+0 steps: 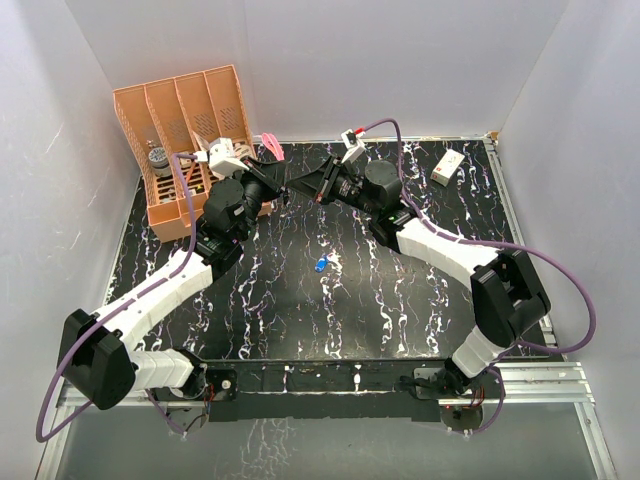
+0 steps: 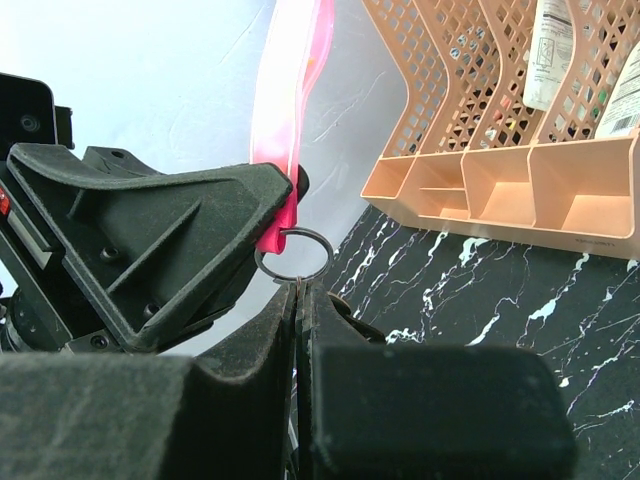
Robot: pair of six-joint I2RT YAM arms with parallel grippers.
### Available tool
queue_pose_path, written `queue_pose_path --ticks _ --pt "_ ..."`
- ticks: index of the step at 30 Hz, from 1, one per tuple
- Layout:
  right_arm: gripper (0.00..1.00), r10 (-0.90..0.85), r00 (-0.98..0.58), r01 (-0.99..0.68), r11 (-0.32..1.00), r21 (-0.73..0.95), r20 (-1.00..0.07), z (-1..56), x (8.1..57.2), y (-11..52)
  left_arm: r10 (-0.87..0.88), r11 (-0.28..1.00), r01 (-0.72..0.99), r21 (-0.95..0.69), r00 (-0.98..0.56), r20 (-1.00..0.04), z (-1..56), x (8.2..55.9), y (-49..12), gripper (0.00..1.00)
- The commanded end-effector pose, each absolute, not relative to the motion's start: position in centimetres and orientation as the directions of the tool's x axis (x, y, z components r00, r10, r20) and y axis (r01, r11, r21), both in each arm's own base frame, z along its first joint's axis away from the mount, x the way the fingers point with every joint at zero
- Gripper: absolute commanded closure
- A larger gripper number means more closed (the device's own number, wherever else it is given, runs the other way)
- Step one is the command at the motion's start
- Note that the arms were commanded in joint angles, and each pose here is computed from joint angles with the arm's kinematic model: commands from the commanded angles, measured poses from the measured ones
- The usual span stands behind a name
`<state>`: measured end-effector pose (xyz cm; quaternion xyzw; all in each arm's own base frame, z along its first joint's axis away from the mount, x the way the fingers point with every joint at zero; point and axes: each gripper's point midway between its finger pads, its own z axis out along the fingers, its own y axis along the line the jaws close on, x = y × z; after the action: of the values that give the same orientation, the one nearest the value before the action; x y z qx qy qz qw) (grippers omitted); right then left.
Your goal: Put the keys on the keyring
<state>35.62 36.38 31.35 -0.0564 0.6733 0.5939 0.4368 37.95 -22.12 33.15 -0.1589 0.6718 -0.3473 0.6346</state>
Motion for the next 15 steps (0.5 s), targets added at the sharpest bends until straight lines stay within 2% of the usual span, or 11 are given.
queue_pose_path --ticks 1,9,10,12,15 --pt "1.0 0.465 -0.571 -0.634 0.273 0.723 -0.676 33.4 35.9 36.6 -0.687 0.676 0.281 -0.681 -0.091 -0.72 36.8 37.0 -21.7 1.0" --pt "1.0 0.46 -0.578 -0.624 0.283 0.728 -0.674 33.1 36.2 36.6 -0.687 0.676 0.285 -0.679 -0.087 -0.721 37.1 37.1 -21.7 1.0" --pt "0.96 0.461 -0.577 -0.624 0.285 0.728 -0.674 33.1 36.2 36.6 -0.687 0.677 0.284 -0.679 -0.087 -0.722 37.1 37.1 -21.7 1.0" --pt "0.77 0.47 -0.571 -0.618 0.293 0.729 -0.673 33.2 36.4 36.3 -0.686 0.679 0.284 -0.677 -0.086 -0.723 37.1 37.1 -21.7 1.0" --pt "0.63 0.494 -0.541 -0.616 0.318 0.72 -0.681 33.7 36.8 35.2 -0.683 0.682 0.281 -0.675 -0.084 -0.725 37.2 37.1 -21.6 1.0"
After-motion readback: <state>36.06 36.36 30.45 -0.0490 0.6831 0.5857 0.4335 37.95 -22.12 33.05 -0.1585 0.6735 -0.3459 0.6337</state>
